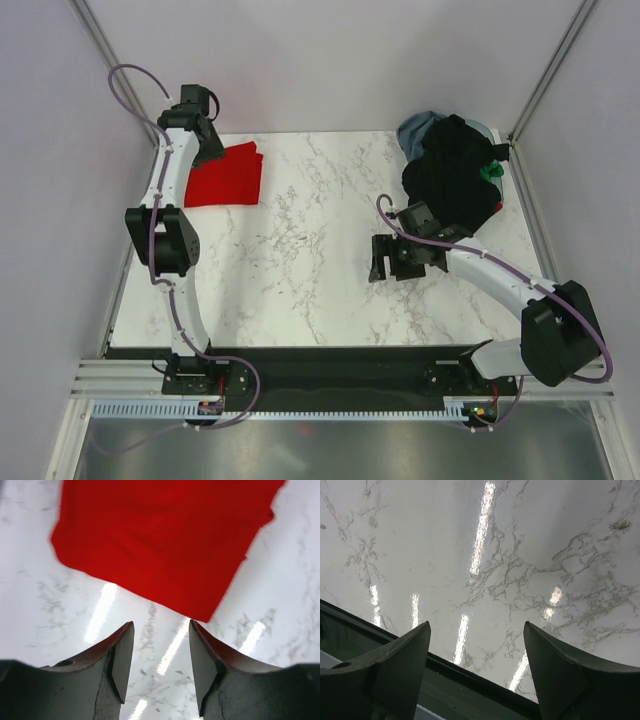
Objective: Fold and stack the t-shirts
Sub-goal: Neatly place the folded tshirt to the corner
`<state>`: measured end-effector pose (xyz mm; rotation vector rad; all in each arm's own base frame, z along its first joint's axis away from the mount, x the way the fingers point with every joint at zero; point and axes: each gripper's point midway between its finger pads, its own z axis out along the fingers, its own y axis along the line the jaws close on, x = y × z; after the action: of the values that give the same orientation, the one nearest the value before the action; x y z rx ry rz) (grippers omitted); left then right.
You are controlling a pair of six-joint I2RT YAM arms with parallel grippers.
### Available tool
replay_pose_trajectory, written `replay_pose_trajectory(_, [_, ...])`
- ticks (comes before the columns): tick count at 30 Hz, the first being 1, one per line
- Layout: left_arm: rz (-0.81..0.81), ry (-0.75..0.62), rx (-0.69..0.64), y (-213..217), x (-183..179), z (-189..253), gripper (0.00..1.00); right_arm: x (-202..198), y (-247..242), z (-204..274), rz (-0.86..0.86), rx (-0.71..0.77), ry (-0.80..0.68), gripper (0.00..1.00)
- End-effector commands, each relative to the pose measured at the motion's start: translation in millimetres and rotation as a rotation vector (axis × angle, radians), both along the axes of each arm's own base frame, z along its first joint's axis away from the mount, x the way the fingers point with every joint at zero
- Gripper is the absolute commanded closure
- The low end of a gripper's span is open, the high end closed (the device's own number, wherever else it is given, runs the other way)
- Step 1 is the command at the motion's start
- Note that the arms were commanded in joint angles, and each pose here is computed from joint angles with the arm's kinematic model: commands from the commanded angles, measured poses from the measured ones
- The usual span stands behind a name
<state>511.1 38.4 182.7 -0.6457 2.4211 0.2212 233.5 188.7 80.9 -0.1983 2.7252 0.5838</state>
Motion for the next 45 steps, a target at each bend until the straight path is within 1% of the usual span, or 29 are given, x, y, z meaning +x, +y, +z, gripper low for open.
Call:
replay_pose_trajectory(1, [-0.204, -0.019, -0.224, -62, 13, -16, 0.45, 4, 9, 17, -0.009, 0.050, -0.042, 0.17])
replay_pose_trajectory(2, [-0.250, 0.008, -0.255, -78, 14, -29, 0.47, 0, 6, 17, -0.015, 0.050, -0.043, 0.17])
replay_pose_trajectory(3, [-0.286, 0.017, -0.283, -89, 14, -33, 0.47, -2, 5, 18, -0.017, 0.048, -0.045, 0.17])
replay_pose_trajectory(4, [-0.309, 0.016, -0.281, -96, 17, -35, 0.47, -3, 4, 18, -0.022, 0.049, -0.047, 0.17])
replay_pose_trajectory(6, [-0.352, 0.051, -0.305, -114, 19, -55, 0.47, -8, 0, 17, -0.029, 0.045, -0.048, 0.17])
replay_pose_trajectory(7, [-0.363, 0.055, -0.320, -119, 21, -60, 0.47, -11, -1, 17, -0.029, 0.044, -0.045, 0.16])
replay_pose_trajectory(8, [-0.367, 0.083, -0.329, -123, 21, -75, 0.48, -13, -3, 14, -0.033, 0.038, -0.041, 0.16])
replay_pose_trajectory(10, [-0.358, 0.097, -0.322, -122, 25, -87, 0.50, -17, -5, 12, -0.035, 0.033, -0.033, 0.16])
replay_pose_trajectory(11, [-0.344, 0.116, -0.311, -118, 26, -100, 0.50, -19, -7, 11, -0.034, 0.029, -0.030, 0.16])
replay_pose_trajectory(16, [-0.314, 0.150, -0.237, -98, 36, -131, 0.50, -23, -12, 12, -0.037, 0.013, -0.034, 0.16])
replay_pose_trajectory(21, [-0.261, 0.187, -0.167, -62, 40, -157, 0.50, -25, -14, 5, -0.037, 0.001, -0.021, 0.16])
replay_pose_trajectory(23, [-0.235, 0.195, -0.168, -46, 43, -166, 0.50, -26, -14, 1, -0.034, 0.000, -0.008, 0.16])
replay_pose_trajectory(25, [-0.229, 0.194, -0.171, -44, 46, -171, 0.50, -26, -14, -1, -0.030, -0.006, -0.002, 0.16])
replay_pose_trajectory(26, [-0.191, 0.186, -0.174, -20, 48, -172, 0.50, -26, -13, -2, -0.028, -0.007, 0.001, 0.16])
replay_pose_trajectory(29, [-0.162, 0.170, -0.190, -4, 53, -172, 0.50, -24, -13, -6, -0.026, -0.014, 0.007, 0.16])
replay_pose_trajectory(33, [-0.162, 0.137, -0.211, 3, 58, -161, 0.49, -25, -10, -13, -0.026, -0.001, 0.023, 0.16])
replay_pose_trajectory(35, [-0.179, 0.112, -0.244, -5, 60, -148, 0.48, -24, -8, -15, -0.030, 0.003, 0.033, 0.16])
replay_pose_trajectory(38, [-0.207, 0.031, -0.309, -19, 63, -105, 0.45, -23, -4, -13, -0.026, 0.009, 0.027, 0.16])
replay_pose_trajectory(39, [-0.228, -0.019, -0.334, -26, 63, -76, 0.45, -23, -3, -12, -0.026, 0.008, 0.026, 0.16])
replay_pose_trajectory(41, [-0.232, -0.066, -0.366, -32, 59, -46, 0.42, -22, -1, -9, -0.024, 0.014, 0.019, 0.16])
replay_pose_trajectory(43, [-0.261, -0.142, -0.410, -44, 49, 1, 0.41, -23, 2, -6, -0.024, 0.021, 0.011, 0.16])
replay_pose_trajectory(44, [-0.271, -0.167, -0.429, -48, 43, 19, 0.40, -24, 4, -5, -0.023, 0.025, 0.010, 0.16])
replay_pose_trajectory(45, [-0.286, -0.165, -0.468, -57, 34, 26, 0.40, -25, 8, -2, -0.023, 0.035, 0.007, 0.16])
